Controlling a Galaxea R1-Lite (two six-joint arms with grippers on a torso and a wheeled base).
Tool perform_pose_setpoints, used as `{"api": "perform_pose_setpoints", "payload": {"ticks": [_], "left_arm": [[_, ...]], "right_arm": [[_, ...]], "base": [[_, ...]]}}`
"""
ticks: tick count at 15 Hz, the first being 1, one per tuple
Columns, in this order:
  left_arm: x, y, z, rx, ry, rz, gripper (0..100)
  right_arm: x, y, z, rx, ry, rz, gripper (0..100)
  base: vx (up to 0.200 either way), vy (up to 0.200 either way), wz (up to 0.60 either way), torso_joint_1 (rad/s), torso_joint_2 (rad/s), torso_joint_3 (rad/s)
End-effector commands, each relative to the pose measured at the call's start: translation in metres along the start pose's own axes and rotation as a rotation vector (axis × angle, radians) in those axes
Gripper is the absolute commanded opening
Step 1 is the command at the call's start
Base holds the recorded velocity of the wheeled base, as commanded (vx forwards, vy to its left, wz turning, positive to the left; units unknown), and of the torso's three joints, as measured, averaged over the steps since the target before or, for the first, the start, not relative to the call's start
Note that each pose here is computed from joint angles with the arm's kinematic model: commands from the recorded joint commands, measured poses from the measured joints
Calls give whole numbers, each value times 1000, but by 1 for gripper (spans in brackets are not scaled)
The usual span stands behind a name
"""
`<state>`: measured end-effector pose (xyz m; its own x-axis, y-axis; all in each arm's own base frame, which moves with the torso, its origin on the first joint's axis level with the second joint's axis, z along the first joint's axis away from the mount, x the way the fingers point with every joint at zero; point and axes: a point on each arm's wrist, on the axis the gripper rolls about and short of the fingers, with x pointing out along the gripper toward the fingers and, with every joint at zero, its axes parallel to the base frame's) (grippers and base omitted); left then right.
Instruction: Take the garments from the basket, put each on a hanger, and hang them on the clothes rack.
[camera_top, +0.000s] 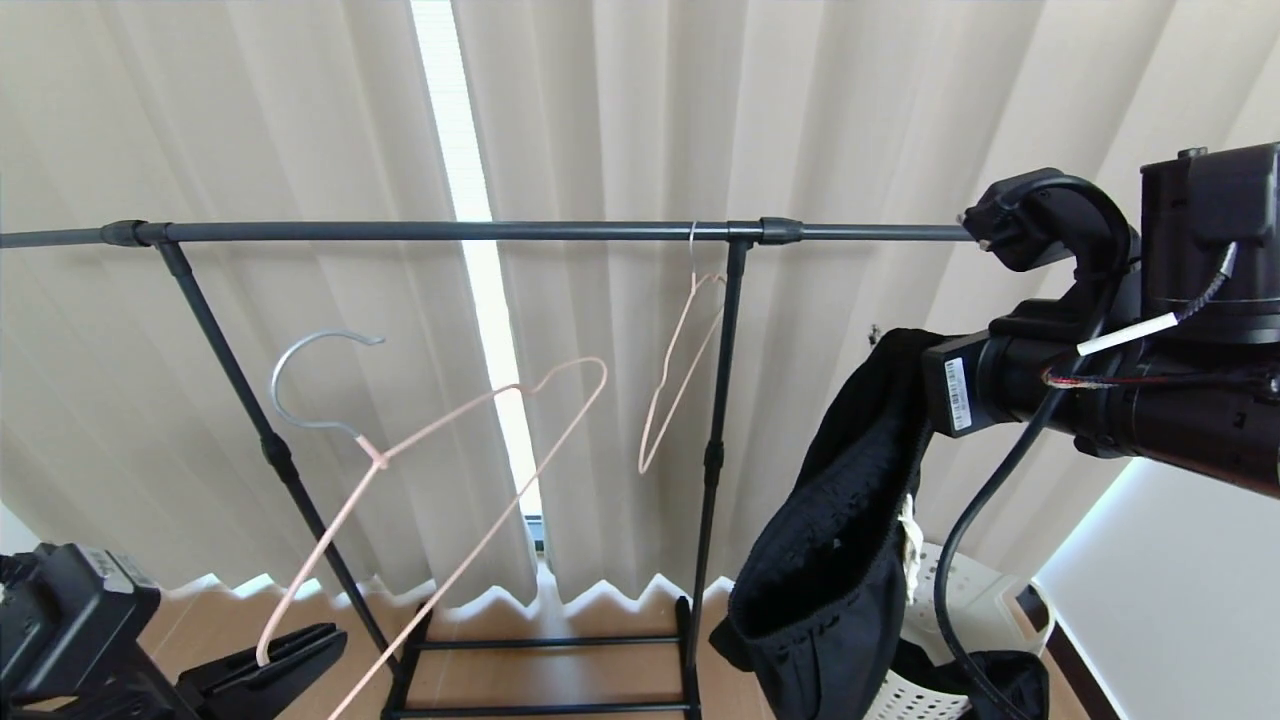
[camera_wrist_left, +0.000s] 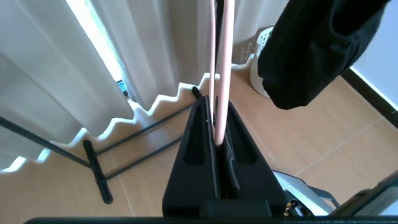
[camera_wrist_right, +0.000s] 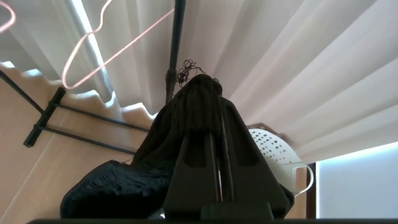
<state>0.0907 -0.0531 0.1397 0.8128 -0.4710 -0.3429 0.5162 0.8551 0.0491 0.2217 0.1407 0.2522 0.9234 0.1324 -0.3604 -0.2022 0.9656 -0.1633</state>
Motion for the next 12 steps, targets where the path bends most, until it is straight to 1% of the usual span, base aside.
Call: {"api": "perform_pose_setpoints", "payload": {"ticks": [1, 2, 3, 4, 5, 6, 7, 8, 9, 10, 11, 12], "left_arm": [[-5, -4, 10, 61, -68, -121, 0], [-3, -5, 16, 88, -82, -179, 0], [9, -7, 30, 134, -89, -279, 0], [20, -8, 38, 164, -80, -311, 0], [36, -8, 42, 177, -47, -331, 0], [54, -9, 43, 174, -21, -336, 0], [69, -8, 42, 173, -16, -334, 0], [79, -8, 40, 179, -26, -328, 0], [86, -4, 32, 215, -42, -309, 0], [84, -2, 29, 232, -59, -298, 0], [82, -3, 26, 237, -72, -317, 0], [79, -4, 22, 233, -66, -349, 0]], "right_arm": [[-1, -1, -1, -2, 1, -2, 0], [0, 0, -1, -4, 2, 0, 0], [2, 1, -2, -7, 8, -4, 0], [5, 2, -4, -12, 19, -11, 0], [8, 3, -5, -17, 29, -37, 0], [13, 4, -6, -21, 39, -62, 0], [17, 4, -7, -22, 45, -83, 0], [19, 4, -6, -17, 34, -107, 0], [21, 3, -4, -10, 8, -158, 0], [21, 3, -4, -15, 3, -179, 0], [23, 3, -5, -21, 7, -185, 0], [25, 4, -4, -19, 6, -190, 0]], "base": [[0, 0, 0, 0, 0, 0], [0, 0, 0, 0, 0, 0], [0, 0, 0, 0, 0, 0], [0, 0, 0, 0, 0, 0], [0, 0, 0, 0, 0, 0], [0, 0, 0, 0, 0, 0], [0, 0, 0, 0, 0, 0], [0, 0, 0, 0, 0, 0], [0, 0, 0, 0, 0, 0], [0, 0, 0, 0, 0, 0], [0, 0, 0, 0, 0, 0], [0, 0, 0, 0, 0, 0]]}}
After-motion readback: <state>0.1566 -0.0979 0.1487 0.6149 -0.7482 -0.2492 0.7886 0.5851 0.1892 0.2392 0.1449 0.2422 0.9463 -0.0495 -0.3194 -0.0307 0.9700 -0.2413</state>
